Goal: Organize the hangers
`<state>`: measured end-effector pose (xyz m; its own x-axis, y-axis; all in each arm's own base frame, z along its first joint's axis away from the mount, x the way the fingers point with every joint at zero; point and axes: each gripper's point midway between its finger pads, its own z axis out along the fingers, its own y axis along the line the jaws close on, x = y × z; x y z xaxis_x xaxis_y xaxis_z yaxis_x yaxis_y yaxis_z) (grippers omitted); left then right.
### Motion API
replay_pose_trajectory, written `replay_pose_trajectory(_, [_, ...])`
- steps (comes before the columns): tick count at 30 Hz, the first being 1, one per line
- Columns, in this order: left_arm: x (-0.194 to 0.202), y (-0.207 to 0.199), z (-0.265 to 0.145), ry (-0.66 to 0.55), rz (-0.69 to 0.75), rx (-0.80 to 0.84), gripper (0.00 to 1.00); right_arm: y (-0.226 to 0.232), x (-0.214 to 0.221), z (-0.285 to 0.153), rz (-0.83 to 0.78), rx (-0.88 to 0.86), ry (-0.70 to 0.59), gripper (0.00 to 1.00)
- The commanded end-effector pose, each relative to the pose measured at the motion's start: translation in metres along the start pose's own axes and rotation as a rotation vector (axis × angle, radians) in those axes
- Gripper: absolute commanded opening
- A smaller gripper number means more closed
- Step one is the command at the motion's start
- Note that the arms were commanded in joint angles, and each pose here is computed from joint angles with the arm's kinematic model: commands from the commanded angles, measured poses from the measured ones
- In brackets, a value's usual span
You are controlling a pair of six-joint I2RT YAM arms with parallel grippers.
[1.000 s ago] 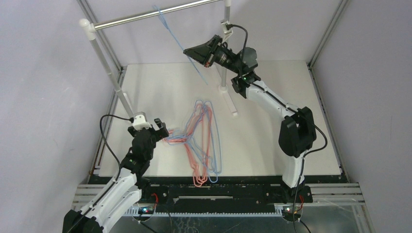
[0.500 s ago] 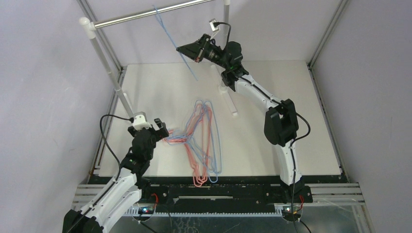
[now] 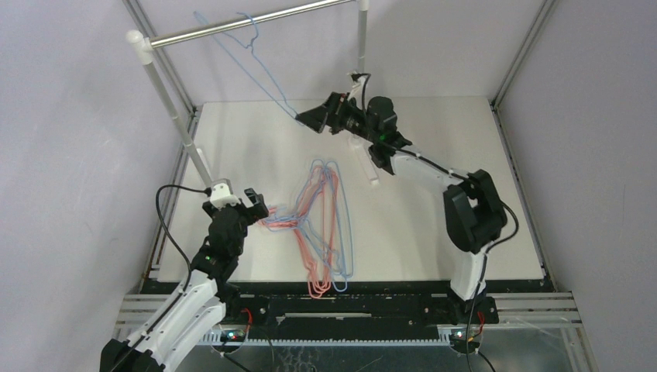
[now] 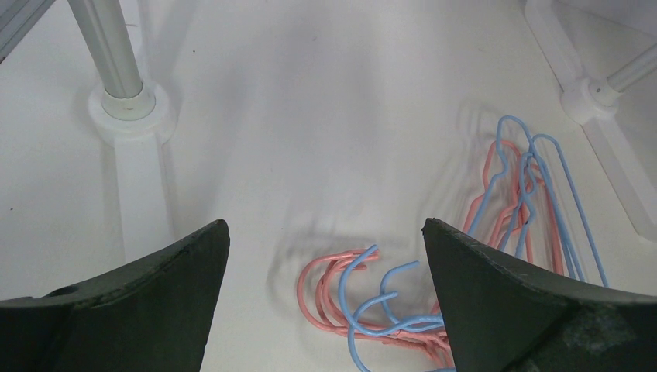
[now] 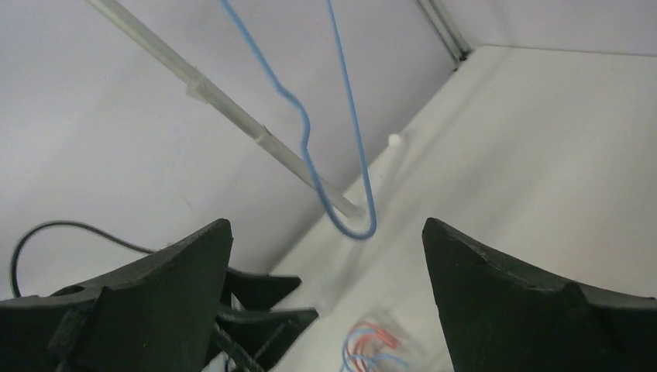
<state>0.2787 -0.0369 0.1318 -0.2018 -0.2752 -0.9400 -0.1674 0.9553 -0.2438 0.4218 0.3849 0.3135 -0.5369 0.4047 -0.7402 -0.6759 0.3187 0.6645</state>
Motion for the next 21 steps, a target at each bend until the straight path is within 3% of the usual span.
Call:
replay_pose_trajectory(1, [-0.010,-0.008,0.000,-0.039,-0.017,0.034,0.99,0.037,-0.024,-0.042,-0.151,0.030,-0.058,0.99])
replay_pose_trajectory(8, [-0.007,-0.008,0.002,-0.026,-0.012,0.035,0.99,-0.002,0.067,-0.101,-0.244,0.363,0.158,0.94])
replay_pose_trajectory(14, [-0.005,-0.008,0.003,-0.021,-0.012,0.032,0.99,0.004,0.188,-0.132,-0.447,0.471,0.511,0.85])
replay_pose_trajectory(19, [-0.005,-0.007,0.002,-0.024,-0.016,0.030,0.99,-0.009,0.261,-0.148,-0.440,0.497,0.714,0.61])
replay_pose_trajectory(21, [-0.005,-0.007,0.002,-0.025,-0.016,0.031,1.00,-0.013,0.277,-0.149,-0.414,0.488,0.745,0.58])
